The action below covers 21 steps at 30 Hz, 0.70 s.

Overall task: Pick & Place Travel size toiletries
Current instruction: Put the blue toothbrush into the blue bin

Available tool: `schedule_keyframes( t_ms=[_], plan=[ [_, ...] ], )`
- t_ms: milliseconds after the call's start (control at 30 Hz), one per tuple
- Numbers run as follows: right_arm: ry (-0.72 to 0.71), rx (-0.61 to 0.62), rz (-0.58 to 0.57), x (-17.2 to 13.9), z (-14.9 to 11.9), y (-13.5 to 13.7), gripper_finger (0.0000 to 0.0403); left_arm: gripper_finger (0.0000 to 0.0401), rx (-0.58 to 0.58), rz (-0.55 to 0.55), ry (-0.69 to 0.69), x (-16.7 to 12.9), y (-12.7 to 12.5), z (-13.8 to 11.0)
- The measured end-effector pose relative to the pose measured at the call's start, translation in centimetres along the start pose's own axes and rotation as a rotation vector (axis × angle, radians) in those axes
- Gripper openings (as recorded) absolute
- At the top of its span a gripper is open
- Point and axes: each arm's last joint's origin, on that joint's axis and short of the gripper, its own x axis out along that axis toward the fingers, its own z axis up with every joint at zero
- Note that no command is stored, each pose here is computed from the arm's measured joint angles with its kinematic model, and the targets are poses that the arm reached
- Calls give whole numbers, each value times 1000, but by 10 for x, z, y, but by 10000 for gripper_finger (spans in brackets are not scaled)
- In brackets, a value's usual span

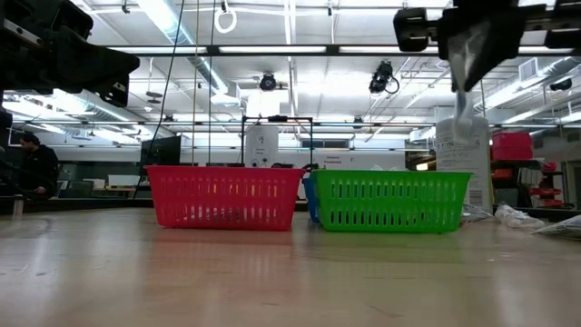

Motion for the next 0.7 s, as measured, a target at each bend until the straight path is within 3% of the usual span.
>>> schedule_keyframes(
  t_ms=[333,700],
  plan=[
    [-138,130,-191,-27,-6,-17,39,32,0,0,0,0,0,0],
    [-264,385,-335,-46,-15,-35,39,32,0,0,0,0,0,0]
  ],
)
